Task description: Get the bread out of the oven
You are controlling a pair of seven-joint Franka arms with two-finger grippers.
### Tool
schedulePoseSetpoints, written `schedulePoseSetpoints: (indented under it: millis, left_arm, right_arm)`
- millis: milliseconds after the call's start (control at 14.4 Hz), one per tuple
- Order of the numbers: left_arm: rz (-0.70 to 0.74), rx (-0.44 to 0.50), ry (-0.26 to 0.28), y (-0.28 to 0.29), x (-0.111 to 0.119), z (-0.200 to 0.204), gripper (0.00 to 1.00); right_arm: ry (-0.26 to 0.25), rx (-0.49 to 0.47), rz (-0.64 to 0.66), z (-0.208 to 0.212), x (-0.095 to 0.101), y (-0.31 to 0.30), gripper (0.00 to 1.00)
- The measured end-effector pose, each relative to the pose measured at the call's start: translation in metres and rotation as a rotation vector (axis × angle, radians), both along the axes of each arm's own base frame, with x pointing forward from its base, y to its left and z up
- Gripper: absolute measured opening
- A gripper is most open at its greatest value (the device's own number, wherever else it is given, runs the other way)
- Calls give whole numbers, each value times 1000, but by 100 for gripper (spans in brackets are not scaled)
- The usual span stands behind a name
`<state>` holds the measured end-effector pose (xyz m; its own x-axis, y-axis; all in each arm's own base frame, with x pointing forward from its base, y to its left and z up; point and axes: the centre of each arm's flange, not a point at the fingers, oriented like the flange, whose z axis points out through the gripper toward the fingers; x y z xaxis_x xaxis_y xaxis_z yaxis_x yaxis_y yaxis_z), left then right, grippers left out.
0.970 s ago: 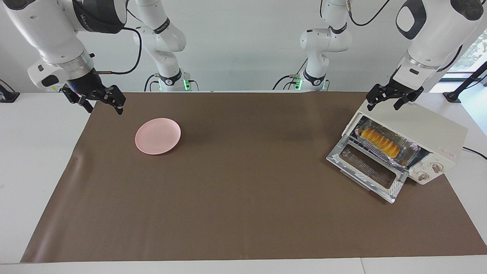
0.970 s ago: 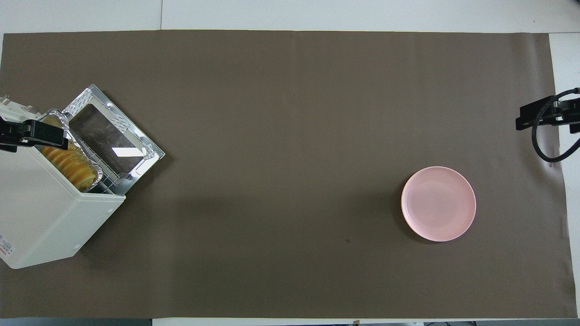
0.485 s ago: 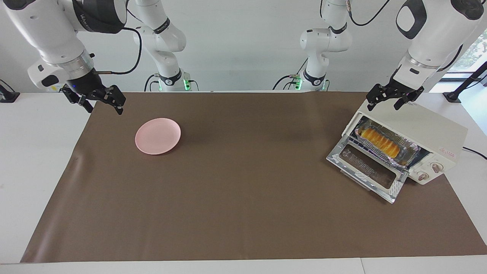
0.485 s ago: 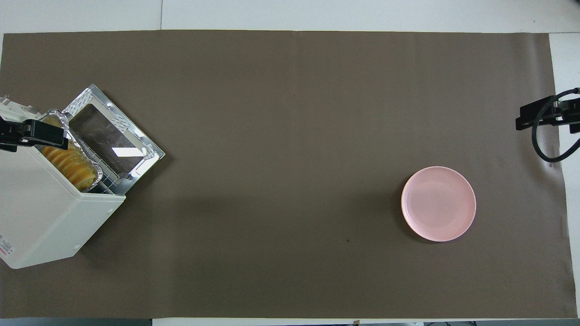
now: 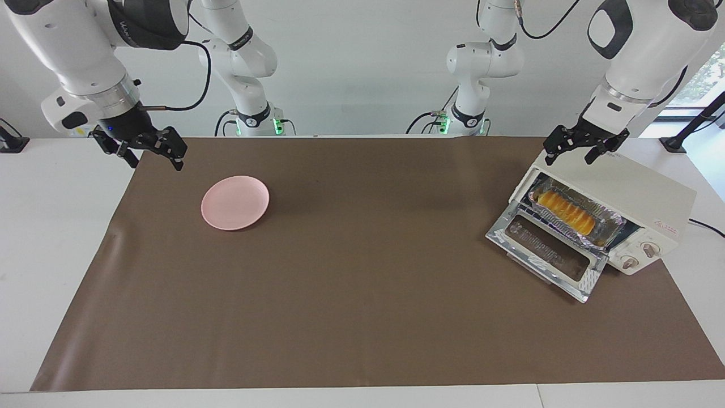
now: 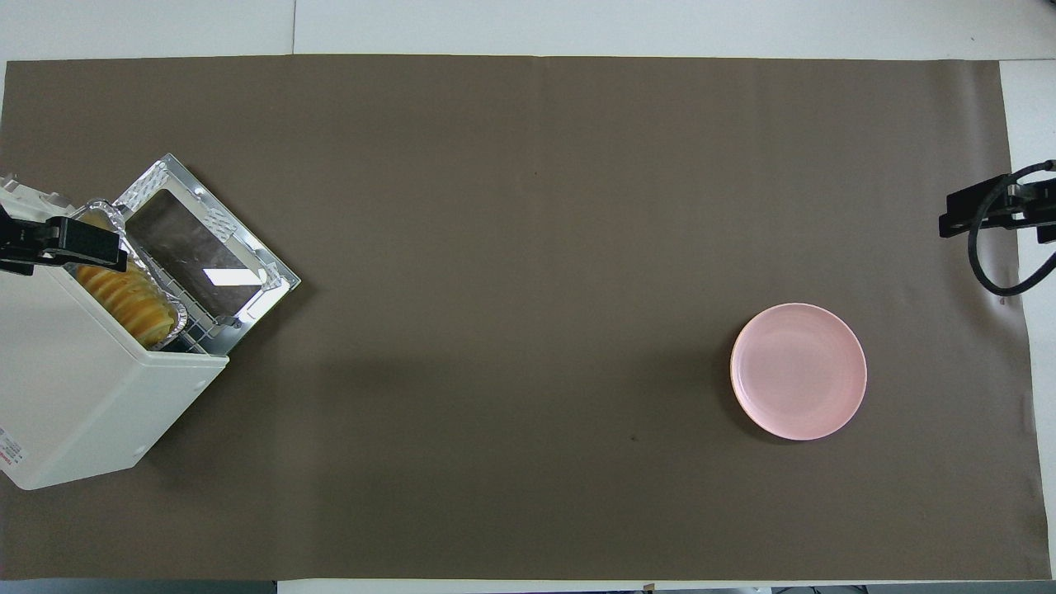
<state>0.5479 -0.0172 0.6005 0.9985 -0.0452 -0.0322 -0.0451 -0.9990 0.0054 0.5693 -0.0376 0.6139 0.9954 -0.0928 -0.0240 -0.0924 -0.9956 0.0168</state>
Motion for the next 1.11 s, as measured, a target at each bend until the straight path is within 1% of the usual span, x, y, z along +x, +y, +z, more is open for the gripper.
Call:
schedulePoseSetpoints:
  millis: [208, 416, 554, 623, 762, 900, 1108]
  left_arm:
    - [43, 1, 8, 4, -1, -1, 100]
    - [78, 4, 27, 5, -3, -2, 100]
    - [112, 13, 45, 3, -4, -5, 100]
    - [154, 25, 59, -1, -1, -10, 100]
    - [231, 46, 87, -12, 15, -20, 100]
    - [287, 73, 128, -23, 48, -40, 100]
    - [411, 108, 144, -31, 88, -70, 100]
  right_arm:
    - [0, 0, 0, 0, 0, 0, 100]
    - [0, 0, 0, 0, 0, 0, 100]
    - [0, 0, 0, 0, 0, 0, 100]
    - [0, 0, 0, 0, 0, 0, 100]
    - [0, 0, 0, 0, 0, 0, 100]
    - [0, 0, 0, 0, 0, 0, 100]
    - [0, 0, 0, 0, 0, 0, 100]
